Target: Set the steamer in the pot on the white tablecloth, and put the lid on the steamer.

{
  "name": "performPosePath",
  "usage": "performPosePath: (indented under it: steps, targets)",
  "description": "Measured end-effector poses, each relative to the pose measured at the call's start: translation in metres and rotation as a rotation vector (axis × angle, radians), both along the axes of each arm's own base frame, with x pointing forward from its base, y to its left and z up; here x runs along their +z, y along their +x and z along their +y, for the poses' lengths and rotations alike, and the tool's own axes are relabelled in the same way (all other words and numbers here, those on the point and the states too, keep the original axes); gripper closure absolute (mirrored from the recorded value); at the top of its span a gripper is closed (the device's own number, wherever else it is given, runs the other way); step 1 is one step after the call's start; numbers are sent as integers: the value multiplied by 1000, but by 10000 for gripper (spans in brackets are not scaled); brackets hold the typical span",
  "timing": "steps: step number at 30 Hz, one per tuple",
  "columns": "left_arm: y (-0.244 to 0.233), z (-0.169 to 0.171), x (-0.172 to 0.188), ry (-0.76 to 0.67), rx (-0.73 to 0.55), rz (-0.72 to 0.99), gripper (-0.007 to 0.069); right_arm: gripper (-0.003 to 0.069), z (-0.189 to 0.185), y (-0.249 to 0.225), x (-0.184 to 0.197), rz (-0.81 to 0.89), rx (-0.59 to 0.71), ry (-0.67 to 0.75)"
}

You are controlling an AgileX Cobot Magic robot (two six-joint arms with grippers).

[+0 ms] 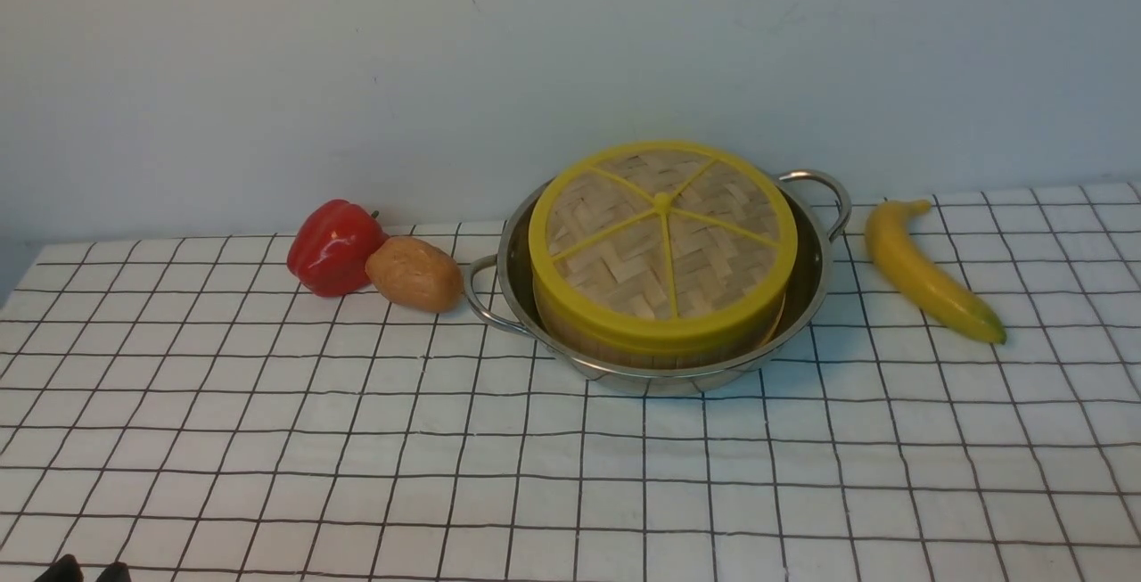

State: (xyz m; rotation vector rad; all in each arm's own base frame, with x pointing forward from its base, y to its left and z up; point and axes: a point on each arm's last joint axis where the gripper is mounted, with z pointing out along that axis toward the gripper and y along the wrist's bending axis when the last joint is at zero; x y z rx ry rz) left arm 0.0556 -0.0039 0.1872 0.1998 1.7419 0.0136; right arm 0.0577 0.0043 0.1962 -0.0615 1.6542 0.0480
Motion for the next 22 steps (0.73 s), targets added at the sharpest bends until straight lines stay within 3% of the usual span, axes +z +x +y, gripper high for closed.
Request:
performPosePath:
  steps: [22]
  targets:
    - [0, 0, 0, 0, 0, 0, 395, 419, 0, 0, 0, 0, 0, 0]
